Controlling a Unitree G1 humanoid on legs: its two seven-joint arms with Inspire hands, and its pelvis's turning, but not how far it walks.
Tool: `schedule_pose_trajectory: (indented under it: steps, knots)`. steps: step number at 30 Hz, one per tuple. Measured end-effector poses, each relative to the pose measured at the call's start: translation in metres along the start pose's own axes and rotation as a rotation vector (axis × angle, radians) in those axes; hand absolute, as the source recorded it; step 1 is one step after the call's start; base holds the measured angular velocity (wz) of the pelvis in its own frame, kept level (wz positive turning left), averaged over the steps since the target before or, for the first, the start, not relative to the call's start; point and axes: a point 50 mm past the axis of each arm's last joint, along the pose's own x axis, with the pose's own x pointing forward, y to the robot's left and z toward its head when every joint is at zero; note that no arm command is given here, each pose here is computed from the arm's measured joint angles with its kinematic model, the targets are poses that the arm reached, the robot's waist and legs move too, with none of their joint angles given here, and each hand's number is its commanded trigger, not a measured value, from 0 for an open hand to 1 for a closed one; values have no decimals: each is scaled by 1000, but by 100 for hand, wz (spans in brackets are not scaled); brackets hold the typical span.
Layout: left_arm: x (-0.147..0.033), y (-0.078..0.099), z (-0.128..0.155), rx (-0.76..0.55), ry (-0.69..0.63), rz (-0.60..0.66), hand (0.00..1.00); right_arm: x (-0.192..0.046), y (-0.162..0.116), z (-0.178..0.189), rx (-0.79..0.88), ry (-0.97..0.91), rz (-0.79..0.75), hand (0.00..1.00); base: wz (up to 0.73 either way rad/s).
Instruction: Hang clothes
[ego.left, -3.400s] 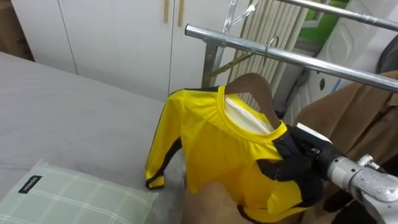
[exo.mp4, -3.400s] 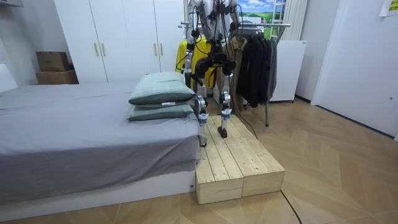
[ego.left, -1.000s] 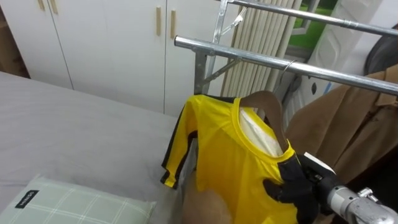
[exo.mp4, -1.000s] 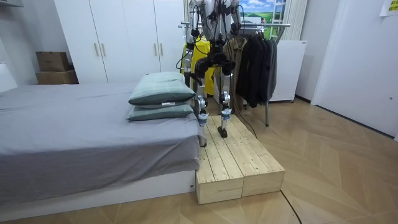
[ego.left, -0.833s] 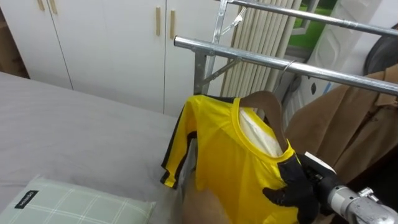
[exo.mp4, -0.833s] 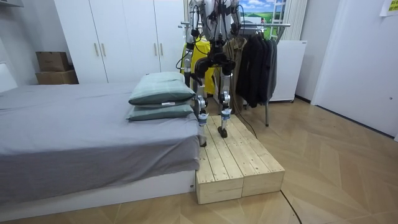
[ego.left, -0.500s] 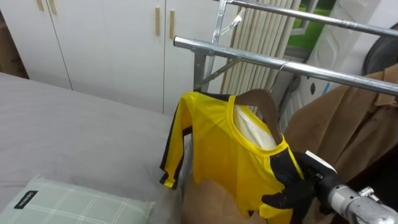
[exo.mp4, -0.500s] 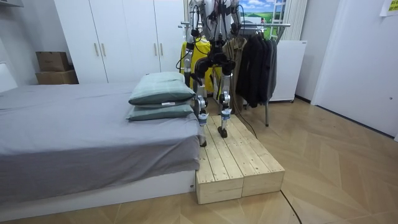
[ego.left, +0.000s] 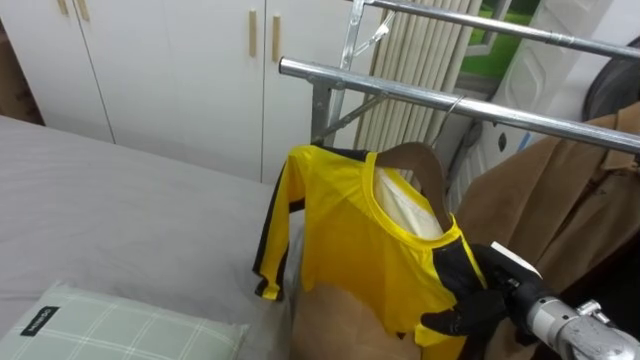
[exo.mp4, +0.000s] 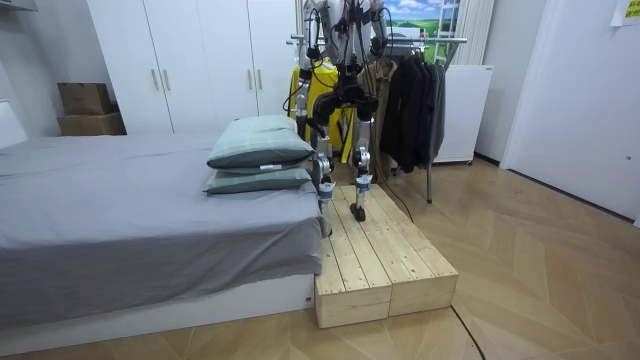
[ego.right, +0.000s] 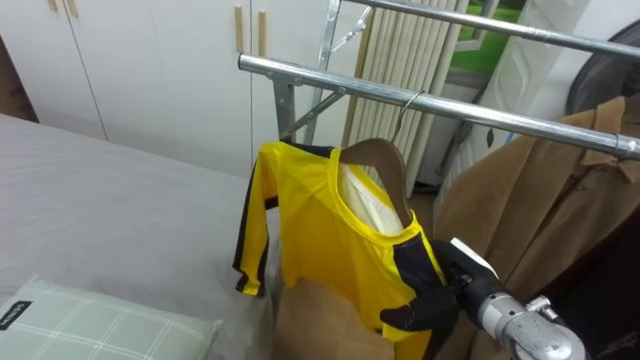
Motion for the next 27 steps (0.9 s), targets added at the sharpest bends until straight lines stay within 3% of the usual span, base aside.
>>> schedule_pose_trajectory:
  steps: [16,27]
  knots:
    - [0,0,0,-2,2,2,0,-7,8,13,-53,-74,4,0,-3]
    - [0,-1,-1,-2,4,-1,0,-10,-3,28,-68,-142,-114,0,0]
